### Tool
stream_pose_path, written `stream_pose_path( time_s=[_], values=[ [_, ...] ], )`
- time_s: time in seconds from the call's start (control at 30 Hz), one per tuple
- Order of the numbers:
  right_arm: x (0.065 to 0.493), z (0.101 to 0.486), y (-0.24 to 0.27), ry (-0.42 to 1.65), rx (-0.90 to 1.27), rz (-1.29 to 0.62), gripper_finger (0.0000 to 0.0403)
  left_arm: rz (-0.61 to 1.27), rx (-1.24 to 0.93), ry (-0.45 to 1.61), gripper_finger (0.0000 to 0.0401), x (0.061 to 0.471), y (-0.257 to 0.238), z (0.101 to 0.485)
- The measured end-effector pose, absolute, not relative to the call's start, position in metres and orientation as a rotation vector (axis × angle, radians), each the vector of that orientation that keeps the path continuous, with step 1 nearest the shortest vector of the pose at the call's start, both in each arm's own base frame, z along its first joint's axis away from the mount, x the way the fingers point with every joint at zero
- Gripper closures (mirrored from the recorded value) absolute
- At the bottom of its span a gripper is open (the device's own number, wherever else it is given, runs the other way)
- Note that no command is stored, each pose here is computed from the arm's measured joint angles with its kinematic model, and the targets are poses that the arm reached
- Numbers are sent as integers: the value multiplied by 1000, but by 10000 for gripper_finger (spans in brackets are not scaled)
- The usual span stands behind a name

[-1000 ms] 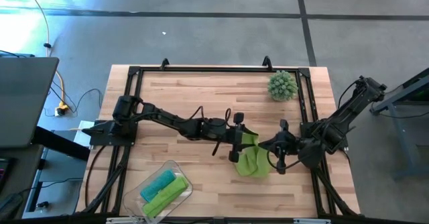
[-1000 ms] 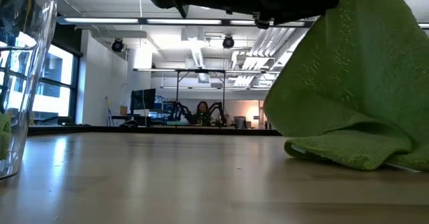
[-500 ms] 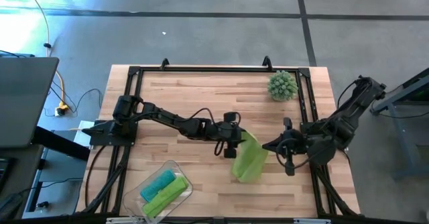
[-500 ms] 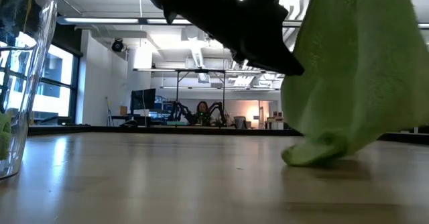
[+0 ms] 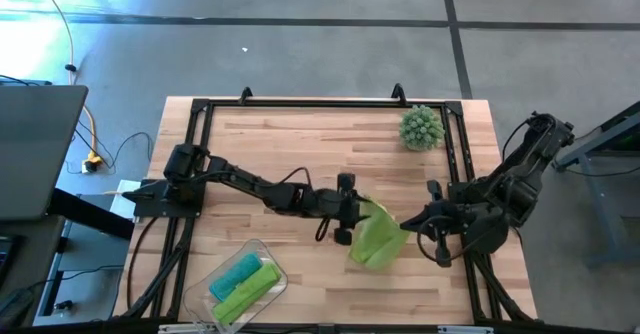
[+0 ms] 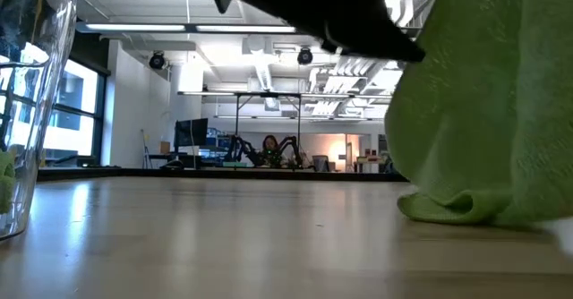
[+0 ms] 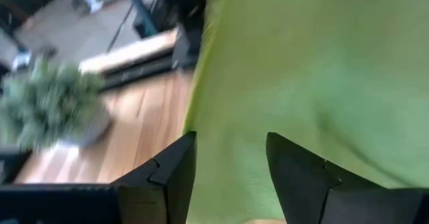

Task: Roll microfiber towels into tight, uniform cylinder then place into a basket
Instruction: Roll the light green microfiber cloth

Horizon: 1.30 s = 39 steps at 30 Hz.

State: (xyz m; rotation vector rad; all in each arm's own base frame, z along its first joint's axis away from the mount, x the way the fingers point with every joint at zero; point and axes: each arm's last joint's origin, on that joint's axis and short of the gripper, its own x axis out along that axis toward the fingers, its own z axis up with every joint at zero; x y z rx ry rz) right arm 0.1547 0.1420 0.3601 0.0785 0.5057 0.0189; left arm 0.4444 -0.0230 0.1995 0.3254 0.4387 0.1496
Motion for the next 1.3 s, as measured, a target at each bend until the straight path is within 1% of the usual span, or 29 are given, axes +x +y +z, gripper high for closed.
stream_pose_path(
  time_s=[0.17, 0.23, 0.37, 0.53, 0.6, 0.73, 0.97, 1.07, 1.17, 1.3],
  values=[
    [151, 355, 140, 576, 10, 47, 403, 121, 465, 324, 231, 448, -35, 211],
    [151, 354, 140, 583, -19, 60, 403, 121, 489, 295, 231, 449, -35, 214],
    [151, 354, 140, 577, -76, 80, 403, 134, 449, 245, 231, 450, -31, 218],
    [153, 356, 141, 553, -135, 108, 403, 39, 376, 224, 231, 452, -23, 217],
    [153, 358, 142, 540, -152, 118, 403, 32, 360, 230, 231, 452, -19, 215],
    [155, 361, 144, 503, -188, 142, 403, 39, 332, 277, 231, 452, -12, 209],
    [153, 368, 141, 451, -187, 159, 403, 1, 285, 548, 235, 442, -8, 183],
    [151, 370, 139, 441, -181, 153, 403, 4, 270, 632, 251, 438, -8, 176],
    [149, 372, 137, 429, -179, 136, 403, 4, 243, 698, 276, 434, -8, 171],
    [149, 372, 136, 426, -168, 121, 403, 11, 221, 721, 315, 432, -7, 169]
  ],
)
